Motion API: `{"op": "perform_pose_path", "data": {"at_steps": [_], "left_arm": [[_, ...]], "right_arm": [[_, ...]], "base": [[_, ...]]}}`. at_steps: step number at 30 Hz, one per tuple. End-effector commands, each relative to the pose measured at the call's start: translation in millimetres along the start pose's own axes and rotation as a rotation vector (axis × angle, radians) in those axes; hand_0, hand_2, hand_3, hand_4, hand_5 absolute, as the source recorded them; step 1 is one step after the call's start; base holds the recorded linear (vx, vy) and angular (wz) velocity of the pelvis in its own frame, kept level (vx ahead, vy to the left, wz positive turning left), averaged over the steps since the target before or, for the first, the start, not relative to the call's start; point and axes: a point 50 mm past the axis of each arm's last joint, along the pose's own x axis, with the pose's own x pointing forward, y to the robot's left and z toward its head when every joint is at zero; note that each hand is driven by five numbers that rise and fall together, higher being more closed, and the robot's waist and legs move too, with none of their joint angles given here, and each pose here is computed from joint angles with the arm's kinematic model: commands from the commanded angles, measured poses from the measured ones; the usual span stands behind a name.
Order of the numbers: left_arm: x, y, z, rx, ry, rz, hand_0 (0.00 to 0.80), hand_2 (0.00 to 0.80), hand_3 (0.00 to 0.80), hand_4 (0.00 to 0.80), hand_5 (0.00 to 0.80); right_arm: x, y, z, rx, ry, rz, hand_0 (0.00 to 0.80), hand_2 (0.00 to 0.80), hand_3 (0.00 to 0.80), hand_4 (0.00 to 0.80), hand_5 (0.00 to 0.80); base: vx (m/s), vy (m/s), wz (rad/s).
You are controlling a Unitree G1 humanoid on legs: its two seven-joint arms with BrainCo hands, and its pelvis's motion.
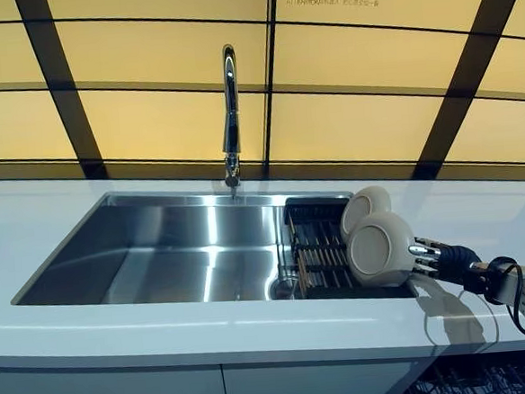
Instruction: Take plates into dishwasher
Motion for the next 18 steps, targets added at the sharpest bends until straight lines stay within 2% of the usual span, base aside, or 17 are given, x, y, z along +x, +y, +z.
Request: {"op": "perform_pose_path", "data": {"at_steps": [1,18], "left_arm": [[4.6,10.4,18.2,0.076,-0.051,0.002,0.0,0.0,0.0,0.0,0.0],[5.2,8.2,23.6,0.092,-0.07,-0.012,0.0,0.0,0.0,0.0,0.0]], "right_arm": [[10.0,12.3,34.5,0.015,-0.097,0.043,0.0,0.0,0.0,0.0,0.0],[17.7,15.2,42.2,0.014,-0.089,-0.007,0.0,0.0,0.0,0.0,0.0]], "base": [[0.003,0.011,0.04],[0.0,0.001,0.01]]}}
